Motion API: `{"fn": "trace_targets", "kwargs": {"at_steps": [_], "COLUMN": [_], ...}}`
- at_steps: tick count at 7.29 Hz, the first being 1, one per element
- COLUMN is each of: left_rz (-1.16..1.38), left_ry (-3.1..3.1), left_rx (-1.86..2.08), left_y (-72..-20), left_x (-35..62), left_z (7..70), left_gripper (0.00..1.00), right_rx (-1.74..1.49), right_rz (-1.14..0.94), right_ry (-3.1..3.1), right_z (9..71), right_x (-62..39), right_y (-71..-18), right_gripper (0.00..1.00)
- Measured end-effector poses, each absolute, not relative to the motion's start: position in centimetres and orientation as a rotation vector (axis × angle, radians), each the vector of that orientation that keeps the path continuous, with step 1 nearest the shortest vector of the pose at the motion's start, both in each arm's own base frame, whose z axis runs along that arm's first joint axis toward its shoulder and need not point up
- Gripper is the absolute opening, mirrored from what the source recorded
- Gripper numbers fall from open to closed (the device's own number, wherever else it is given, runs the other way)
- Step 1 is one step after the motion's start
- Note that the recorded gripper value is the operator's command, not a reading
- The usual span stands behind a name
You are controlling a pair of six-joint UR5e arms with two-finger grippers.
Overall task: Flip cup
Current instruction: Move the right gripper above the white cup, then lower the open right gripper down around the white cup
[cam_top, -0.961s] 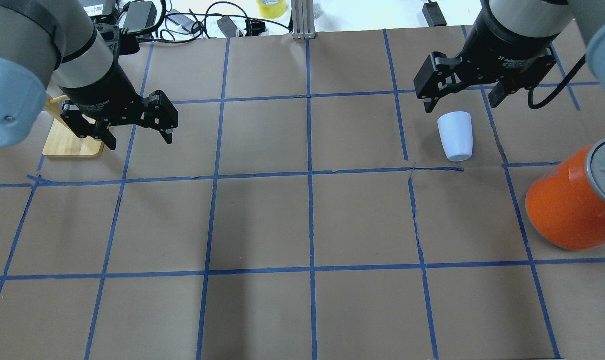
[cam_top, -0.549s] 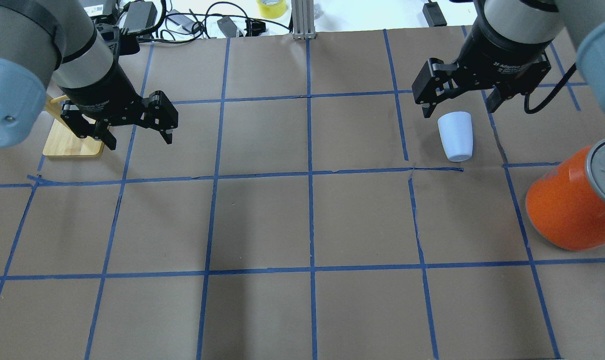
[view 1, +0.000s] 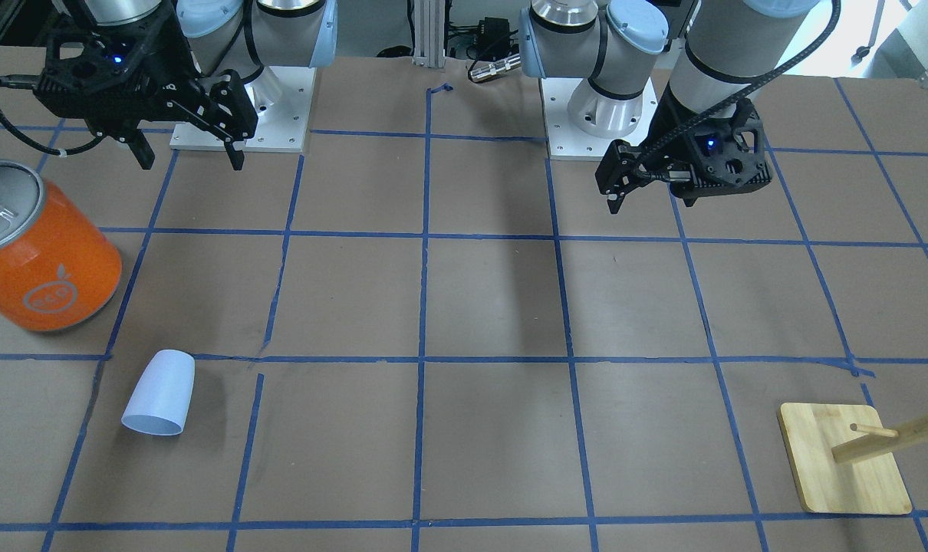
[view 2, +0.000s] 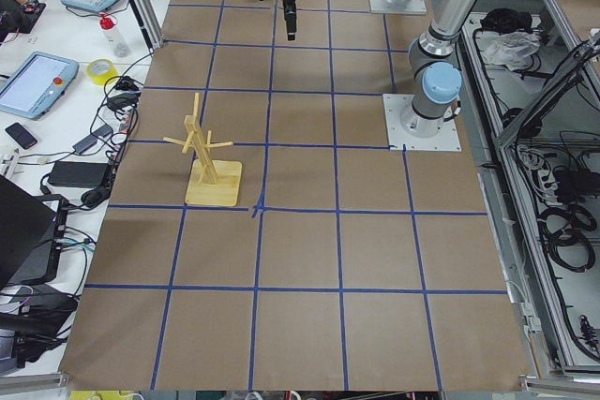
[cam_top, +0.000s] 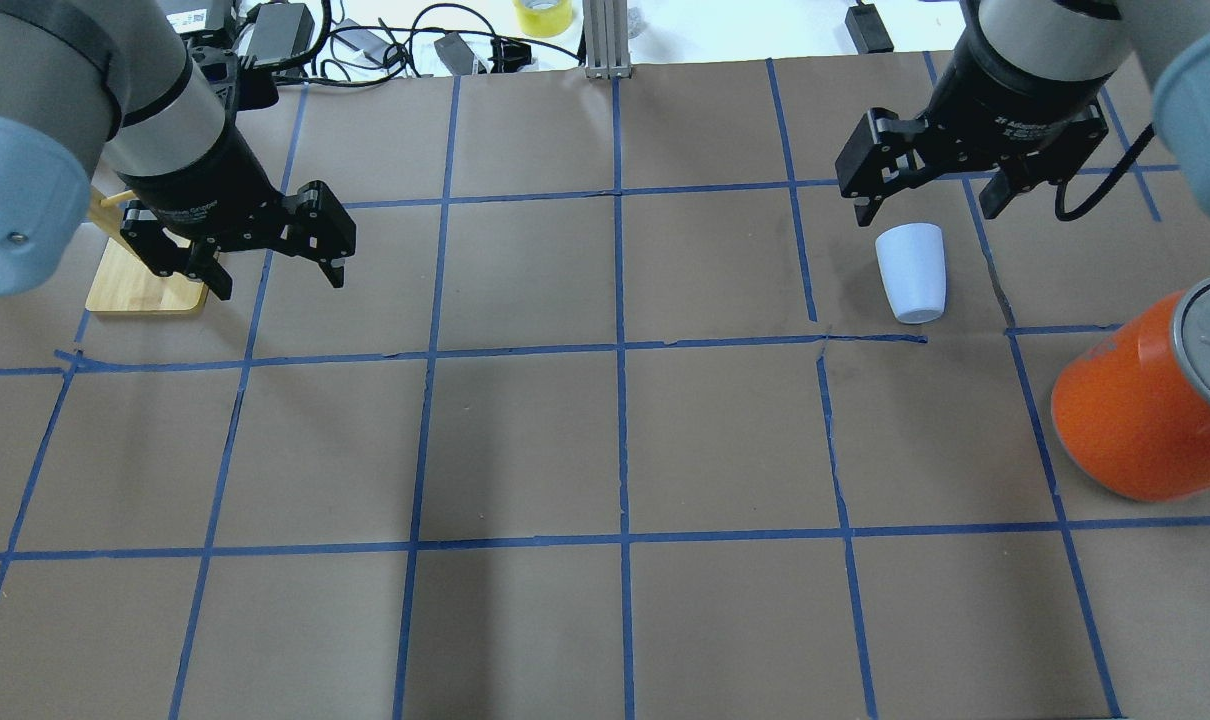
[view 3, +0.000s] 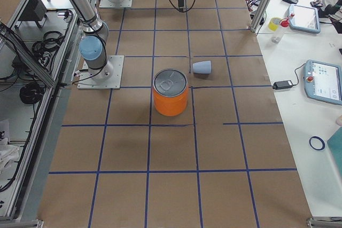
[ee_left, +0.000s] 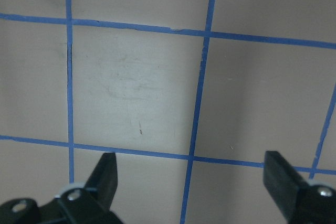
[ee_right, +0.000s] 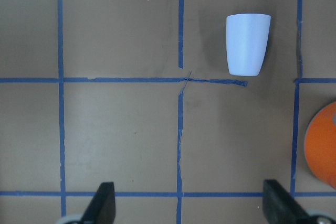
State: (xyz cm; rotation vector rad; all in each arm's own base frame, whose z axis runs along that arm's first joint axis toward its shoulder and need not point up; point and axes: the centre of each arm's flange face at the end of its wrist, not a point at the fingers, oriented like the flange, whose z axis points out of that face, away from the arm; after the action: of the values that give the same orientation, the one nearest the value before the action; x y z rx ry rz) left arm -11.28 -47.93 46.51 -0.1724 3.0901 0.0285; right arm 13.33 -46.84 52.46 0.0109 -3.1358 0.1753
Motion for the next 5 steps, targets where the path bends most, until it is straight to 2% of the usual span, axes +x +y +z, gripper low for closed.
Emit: {"fn": "trace_targets", "kwargs": {"at_steps": [2,5], "left_rz": [0.028,0.030], "left_ry": [3.090,3.086], "left_rx": [-0.171,-0.170], "left_y": [-47.9,-47.9], "left_x": [-11.3,-11.3], "left_z": [46.5,46.5], "left_gripper": [1.00,1.00], "right_rx": [-0.030,-0.058], "right_rz": [0.232,0.181], "right_ry": [-3.128,-3.102], "right_z": [50.4,38.8], "right_x": [12.0,9.9], "right_y": [-50.7,-60.1], "right_gripper": [1.00,1.00]}}
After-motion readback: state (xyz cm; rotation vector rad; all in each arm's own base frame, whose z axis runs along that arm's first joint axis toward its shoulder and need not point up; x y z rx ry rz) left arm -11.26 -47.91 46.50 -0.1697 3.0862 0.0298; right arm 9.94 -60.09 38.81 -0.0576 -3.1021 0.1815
